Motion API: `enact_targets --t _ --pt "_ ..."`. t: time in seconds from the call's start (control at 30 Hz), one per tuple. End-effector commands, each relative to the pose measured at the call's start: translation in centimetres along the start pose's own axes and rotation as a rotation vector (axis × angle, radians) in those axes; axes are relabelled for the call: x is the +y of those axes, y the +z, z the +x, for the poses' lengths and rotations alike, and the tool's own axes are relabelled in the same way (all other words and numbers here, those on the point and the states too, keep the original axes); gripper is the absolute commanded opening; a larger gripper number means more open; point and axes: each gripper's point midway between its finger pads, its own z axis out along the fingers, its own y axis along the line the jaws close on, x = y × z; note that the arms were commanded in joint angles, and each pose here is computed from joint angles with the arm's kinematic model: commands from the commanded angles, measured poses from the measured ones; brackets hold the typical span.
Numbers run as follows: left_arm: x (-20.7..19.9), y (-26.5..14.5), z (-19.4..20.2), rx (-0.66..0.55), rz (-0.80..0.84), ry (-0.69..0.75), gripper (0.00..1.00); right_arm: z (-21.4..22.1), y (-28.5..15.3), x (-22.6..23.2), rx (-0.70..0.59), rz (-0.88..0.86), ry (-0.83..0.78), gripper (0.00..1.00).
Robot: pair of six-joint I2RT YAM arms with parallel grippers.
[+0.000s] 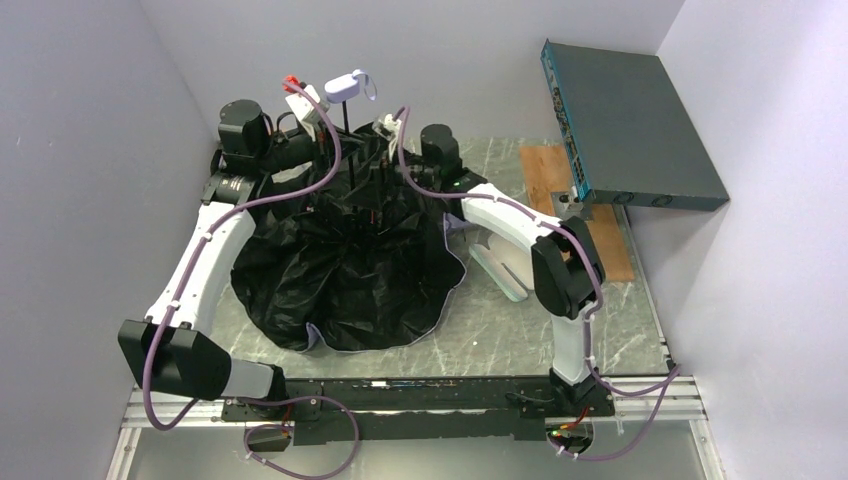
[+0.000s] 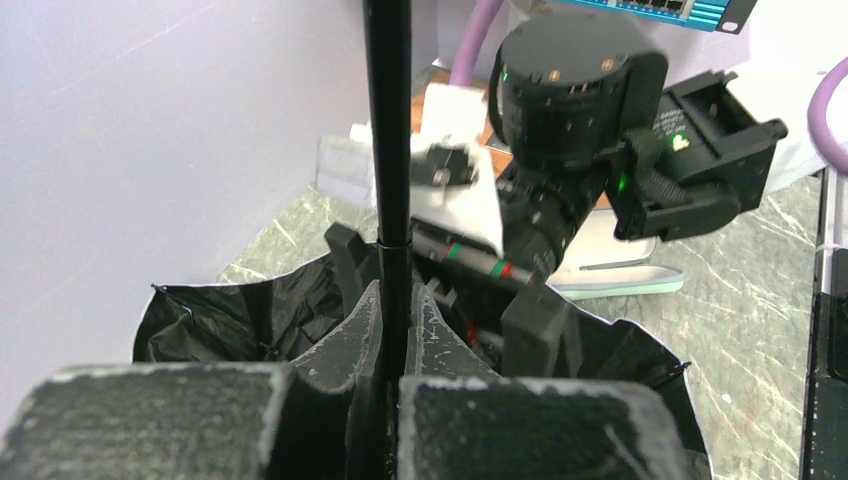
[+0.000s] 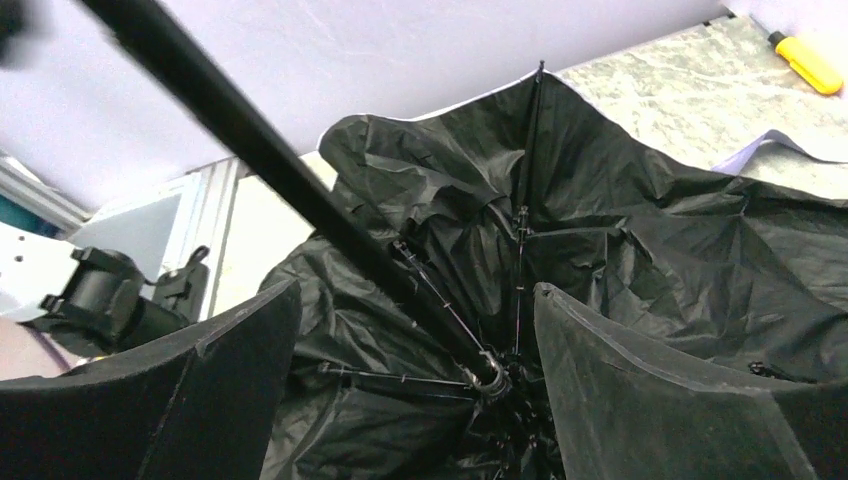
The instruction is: Open the umbrella
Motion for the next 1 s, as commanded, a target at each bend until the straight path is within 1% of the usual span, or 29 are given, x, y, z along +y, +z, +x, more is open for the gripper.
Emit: enact_targets --t 0.0,0.03,0.07,0.13,0.23,0.27,0.3,0.33,0.37,0.4,0.43,0.47,0.53,0.57,0.6,0.67,0.7,0.73,0.8,0.83,0.9,0.97 --pt "-0.9 -0.1 -2.9 -0.068 0.036 0.031 0.00 -3.1 1.4 -1.5 -0.092 0.092 -0.147 0.84" --pt "-1.0 -0.1 -2.9 -0.066 0.040 0.027 0.00 -3.0 1.7 -1.7 -0.094 0.098 -0.151 0.80" --pt "-1.0 -0.1 -2.8 -0.063 0.045 0.019 0.00 -3.0 1.8 -2.1 -0.095 0.108 -0.150 0.75" --pt "-1.1 0.0 -2.6 -0.059 0.053 0.001 0.00 -3.2 2.1 -3.0 -0.103 0.150 -0.148 0.61" --pt "-1.1 0.1 -2.6 -0.062 0.058 -0.004 0.00 -3.4 2.3 -4.4 -0.121 0.206 -0.154 0.36" --pt "-1.1 0.2 -2.5 -0.059 0.056 -0.035 0.00 -3.4 2.5 -4.6 -0.122 0.211 -0.151 0.28" --pt "-1.0 0.2 -2.4 -0.053 0.052 -0.049 0.06 -3.8 2.6 -4.6 -0.127 0.210 -0.152 0.17" --pt "-0.9 0.2 -2.3 -0.046 0.051 -0.047 0.21 -4.0 2.6 -4.5 -0.133 0.209 -0.152 0.05" --pt "-0.8 0.2 -2.3 -0.040 0.042 -0.051 0.37 -4.3 2.5 -4.5 -0.145 0.211 -0.153 0.00" --pt "-0.4 0.0 -2.3 -0.037 0.021 -0.028 0.57 -4.6 2.4 -4.4 -0.155 0.214 -0.153 0.00" --pt "0.2 -0.3 -2.4 -0.038 -0.021 -0.016 0.69 -4.9 2.2 -4.3 -0.168 0.217 -0.154 0.00" --pt "0.7 -0.9 -2.5 -0.046 -0.061 -0.016 0.76 -5.3 2.0 -4.3 -0.180 0.222 -0.155 0.00" --pt "2.0 -2.3 -2.1 -0.065 -0.152 -0.055 0.84 -6.1 1.6 -4.3 -0.214 0.229 -0.152 0.00" --pt "2.8 -3.3 -2.7 -0.097 -0.211 -0.060 0.86 -6.4 1.4 -4.4 -0.226 0.232 -0.141 0.00" --pt "3.7 -4.3 -1.6 -0.108 -0.263 -0.087 0.86 -6.6 1.3 -4.5 -0.235 0.234 -0.140 0.00" --pt "4.8 -6.3 -0.7 -0.136 -0.343 -0.078 0.84 -7.3 1.2 -4.5 -0.253 0.239 -0.144 0.00" --pt "5.4 -7.3 0.4 -0.122 -0.380 -0.073 0.83 -7.8 1.1 -4.5 -0.265 0.244 -0.147 0.00" --pt "5.4 -7.7 1.7 -0.089 -0.381 -0.056 0.80 -8.2 1.1 -4.4 -0.275 0.245 -0.149 0.00" --pt "4.5 -7.7 4.7 0.012 -0.322 0.017 0.70 -9.2 1.0 -4.2 -0.299 0.247 -0.149 0.00" --pt "4.1 -7.7 6.1 0.049 -0.295 0.038 0.67 -9.8 0.9 -4.1 -0.312 0.249 -0.149 0.00" --pt "4.0 -7.6 8.4 0.109 -0.277 0.042 0.64 -10.9 0.7 -3.7 -0.335 0.246 -0.149 0.00" --pt "4.0 -7.2 9.3 0.132 -0.259 0.044 0.62 -11.7 0.6 -3.3 -0.351 0.239 -0.147 0.00"
